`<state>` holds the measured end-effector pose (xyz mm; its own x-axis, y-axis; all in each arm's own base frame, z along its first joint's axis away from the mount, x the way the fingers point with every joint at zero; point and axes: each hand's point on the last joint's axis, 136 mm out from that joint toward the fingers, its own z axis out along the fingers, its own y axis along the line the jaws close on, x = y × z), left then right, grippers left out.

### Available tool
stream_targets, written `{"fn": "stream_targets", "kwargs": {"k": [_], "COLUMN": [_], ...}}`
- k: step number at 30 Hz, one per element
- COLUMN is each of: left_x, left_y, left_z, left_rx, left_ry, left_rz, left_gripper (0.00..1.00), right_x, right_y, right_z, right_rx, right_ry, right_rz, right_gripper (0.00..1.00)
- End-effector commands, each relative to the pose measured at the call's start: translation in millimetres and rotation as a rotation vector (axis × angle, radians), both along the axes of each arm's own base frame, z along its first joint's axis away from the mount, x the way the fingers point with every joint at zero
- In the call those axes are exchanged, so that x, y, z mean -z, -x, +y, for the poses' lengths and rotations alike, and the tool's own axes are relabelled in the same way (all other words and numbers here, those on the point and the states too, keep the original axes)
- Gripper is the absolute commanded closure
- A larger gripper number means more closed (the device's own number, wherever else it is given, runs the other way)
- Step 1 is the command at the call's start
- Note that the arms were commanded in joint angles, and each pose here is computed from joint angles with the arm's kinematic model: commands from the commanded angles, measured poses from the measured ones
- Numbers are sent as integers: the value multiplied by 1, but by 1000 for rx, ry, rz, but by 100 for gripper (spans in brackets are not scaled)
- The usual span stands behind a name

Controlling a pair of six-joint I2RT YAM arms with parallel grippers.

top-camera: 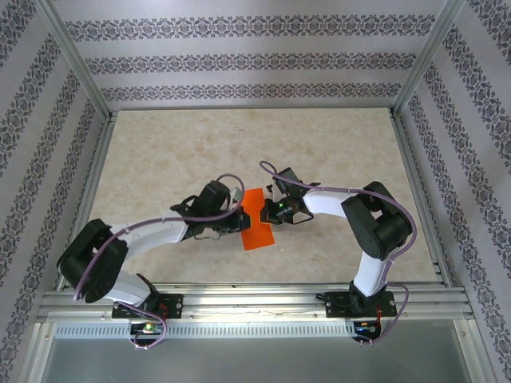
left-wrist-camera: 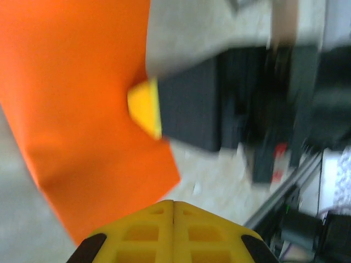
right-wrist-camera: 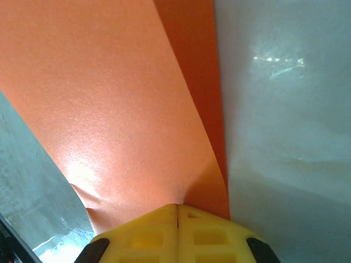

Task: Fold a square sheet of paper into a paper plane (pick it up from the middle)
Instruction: First fold the square sheet of paper in half at the center of the table.

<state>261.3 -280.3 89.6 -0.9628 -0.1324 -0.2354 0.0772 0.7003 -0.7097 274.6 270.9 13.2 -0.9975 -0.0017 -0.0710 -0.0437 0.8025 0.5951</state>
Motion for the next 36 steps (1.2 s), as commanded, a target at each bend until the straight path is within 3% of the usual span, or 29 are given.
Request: {"fn": "stream_targets", "kwargs": {"k": [1, 7, 15, 26, 36], "left_x": [24, 58, 109, 53, 83], "left_y": [-19, -40, -16, -53, -64], "left_z": [7, 12, 34, 21, 29], "left_rx": [-4, -8, -42, -37, -53], "left_ry": [-54, -152, -165, -72, -57], "left_rz": [49, 72, 184, 87, 142], "left_gripper": [95, 96, 95, 90, 90], "right_x": [38, 38, 42, 39, 40], "right_y": [26, 27, 30, 28, 31], "right_z": [-32, -32, -34, -35, -36], "right_rx": [18, 16, 16, 15, 13], "right_ry": [172, 171, 180, 185, 186], "right_rz": [99, 102, 108, 100, 107], "right_gripper": [100, 100, 100, 100, 100]}}
